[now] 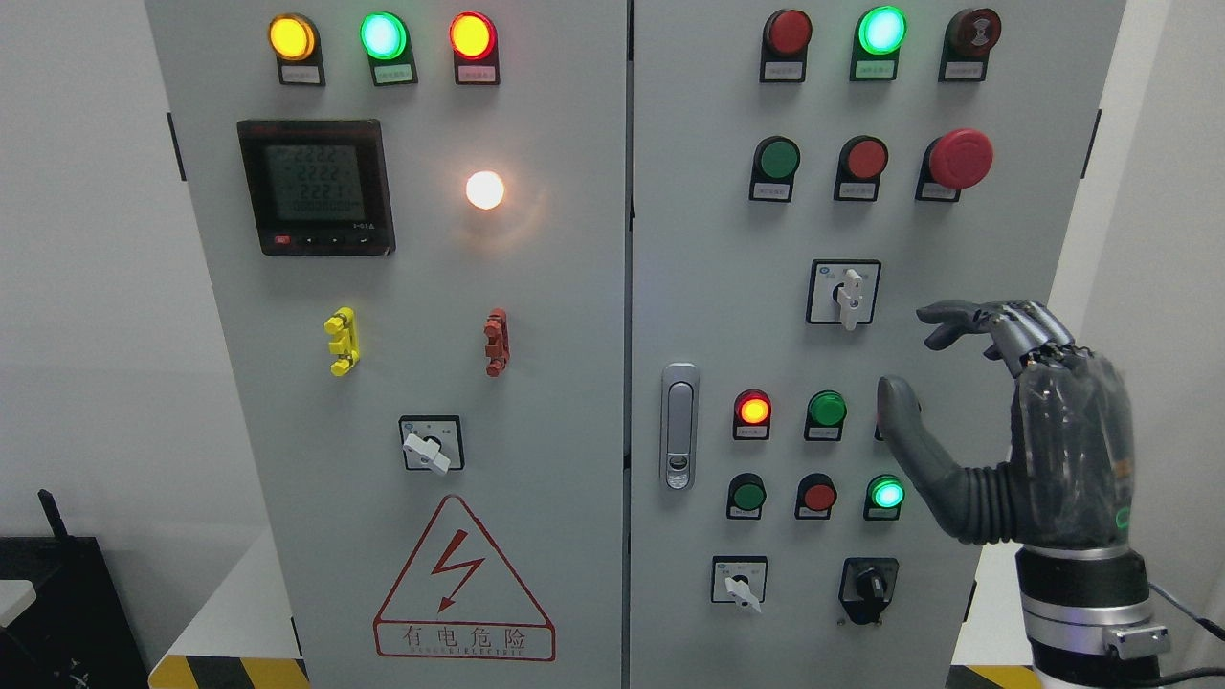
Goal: Rotate and turn off gray switch
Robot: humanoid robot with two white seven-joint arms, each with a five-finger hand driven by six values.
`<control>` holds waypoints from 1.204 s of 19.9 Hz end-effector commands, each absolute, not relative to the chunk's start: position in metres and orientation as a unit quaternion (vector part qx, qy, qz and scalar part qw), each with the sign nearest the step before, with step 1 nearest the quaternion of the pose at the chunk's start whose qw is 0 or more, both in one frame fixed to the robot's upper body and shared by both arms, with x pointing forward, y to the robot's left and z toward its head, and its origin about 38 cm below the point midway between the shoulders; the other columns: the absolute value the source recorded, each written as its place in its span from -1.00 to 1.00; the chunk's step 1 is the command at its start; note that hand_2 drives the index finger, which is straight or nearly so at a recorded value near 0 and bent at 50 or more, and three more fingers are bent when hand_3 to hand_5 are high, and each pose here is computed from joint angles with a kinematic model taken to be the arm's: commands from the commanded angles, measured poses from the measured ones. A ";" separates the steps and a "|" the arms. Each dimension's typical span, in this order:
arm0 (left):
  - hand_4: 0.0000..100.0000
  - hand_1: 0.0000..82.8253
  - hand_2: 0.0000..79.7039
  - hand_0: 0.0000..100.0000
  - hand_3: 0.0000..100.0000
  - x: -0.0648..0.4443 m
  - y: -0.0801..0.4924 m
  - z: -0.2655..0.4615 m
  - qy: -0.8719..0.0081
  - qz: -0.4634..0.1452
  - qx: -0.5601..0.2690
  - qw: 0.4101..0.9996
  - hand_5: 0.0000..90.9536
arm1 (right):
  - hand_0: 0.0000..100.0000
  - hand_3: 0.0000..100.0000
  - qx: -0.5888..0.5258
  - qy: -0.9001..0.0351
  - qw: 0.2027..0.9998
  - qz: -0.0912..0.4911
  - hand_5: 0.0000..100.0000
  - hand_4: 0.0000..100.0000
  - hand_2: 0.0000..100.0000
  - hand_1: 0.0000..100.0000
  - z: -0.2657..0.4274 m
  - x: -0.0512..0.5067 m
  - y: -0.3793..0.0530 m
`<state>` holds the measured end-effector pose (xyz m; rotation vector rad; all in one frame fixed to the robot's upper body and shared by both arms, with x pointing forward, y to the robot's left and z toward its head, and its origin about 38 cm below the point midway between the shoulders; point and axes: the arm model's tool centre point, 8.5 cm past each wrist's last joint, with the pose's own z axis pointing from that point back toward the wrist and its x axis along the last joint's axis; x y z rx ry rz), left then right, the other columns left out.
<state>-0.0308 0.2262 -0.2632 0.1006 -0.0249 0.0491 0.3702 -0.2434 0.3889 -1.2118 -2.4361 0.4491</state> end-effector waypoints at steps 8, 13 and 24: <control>-1.00 -0.06 -1.00 -0.76 -1.00 -0.036 0.226 -0.263 -0.005 0.023 0.051 0.998 -1.00 | -0.44 -0.87 -0.447 -0.860 0.199 0.144 -1.00 -1.00 -0.79 -0.45 0.384 0.362 -0.262; -1.00 -0.06 -1.00 -0.76 -1.00 -0.036 0.226 -0.263 -0.005 0.023 0.051 0.998 -1.00 | -0.45 -0.85 -0.447 -0.860 0.199 0.144 -1.00 -1.00 -0.79 -0.46 0.384 0.362 -0.262; -1.00 -0.06 -1.00 -0.76 -1.00 -0.036 0.226 -0.263 -0.004 0.023 0.051 0.998 -1.00 | -0.48 -0.81 -0.448 -0.860 0.201 0.143 -1.00 -1.00 -0.77 -0.45 0.384 0.362 -0.262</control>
